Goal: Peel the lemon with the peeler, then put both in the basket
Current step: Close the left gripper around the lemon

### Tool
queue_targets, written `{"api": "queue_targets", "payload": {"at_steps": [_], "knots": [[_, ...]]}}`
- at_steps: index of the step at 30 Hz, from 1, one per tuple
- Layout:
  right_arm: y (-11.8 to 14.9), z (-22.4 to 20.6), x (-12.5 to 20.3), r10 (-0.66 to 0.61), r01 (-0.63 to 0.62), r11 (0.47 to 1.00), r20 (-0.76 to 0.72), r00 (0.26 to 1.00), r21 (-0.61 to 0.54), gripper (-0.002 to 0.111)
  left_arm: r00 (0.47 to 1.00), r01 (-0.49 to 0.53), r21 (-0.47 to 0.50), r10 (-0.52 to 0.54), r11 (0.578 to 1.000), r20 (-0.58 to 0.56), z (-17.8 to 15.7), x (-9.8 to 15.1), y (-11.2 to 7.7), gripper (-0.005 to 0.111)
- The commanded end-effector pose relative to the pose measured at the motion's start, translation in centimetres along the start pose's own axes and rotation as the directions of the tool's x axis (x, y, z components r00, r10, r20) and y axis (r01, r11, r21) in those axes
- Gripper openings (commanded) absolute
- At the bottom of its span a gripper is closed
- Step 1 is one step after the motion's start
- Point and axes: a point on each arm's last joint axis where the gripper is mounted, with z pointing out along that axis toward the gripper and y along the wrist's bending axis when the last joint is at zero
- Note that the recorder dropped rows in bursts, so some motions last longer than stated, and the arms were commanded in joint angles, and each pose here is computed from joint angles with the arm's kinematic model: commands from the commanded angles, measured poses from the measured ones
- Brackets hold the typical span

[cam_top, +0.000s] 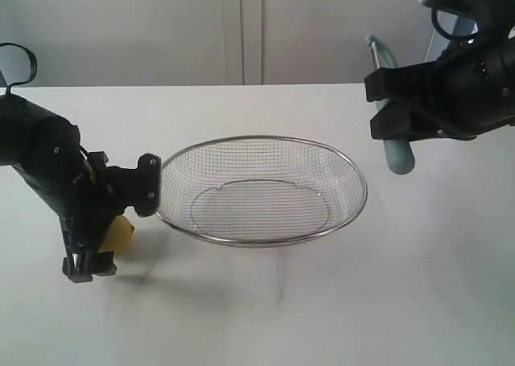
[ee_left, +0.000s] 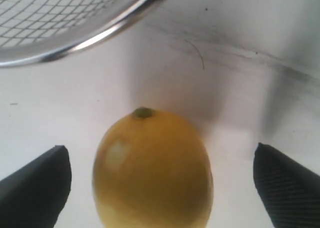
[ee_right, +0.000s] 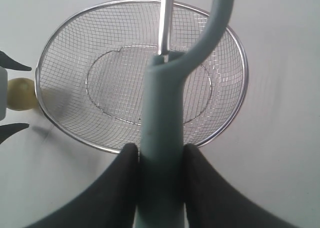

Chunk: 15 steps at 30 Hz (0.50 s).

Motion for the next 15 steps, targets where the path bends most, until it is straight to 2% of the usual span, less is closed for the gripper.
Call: {"api": "queue_targets", "payload": {"at_steps": [1, 15], "knots": [[-0.07, -0.22, -0.03, -0.005, 0.005, 1.0, 0.011, 1.0, -0.001, 0.0, 1.0, 0.015, 0.018, -0.015, 1.0, -0.019, 0.28, 0.54, -0.17, 0.098], [-0.05, -0.22, -0.03, -0.003, 0.003, 1.0, 0.012, 1.0, -0.004, 0.0, 0.999, 0.041, 0.022, -0.041, 0.999, -0.012, 0.42, 0.64, -0.11, 0.098]]}}
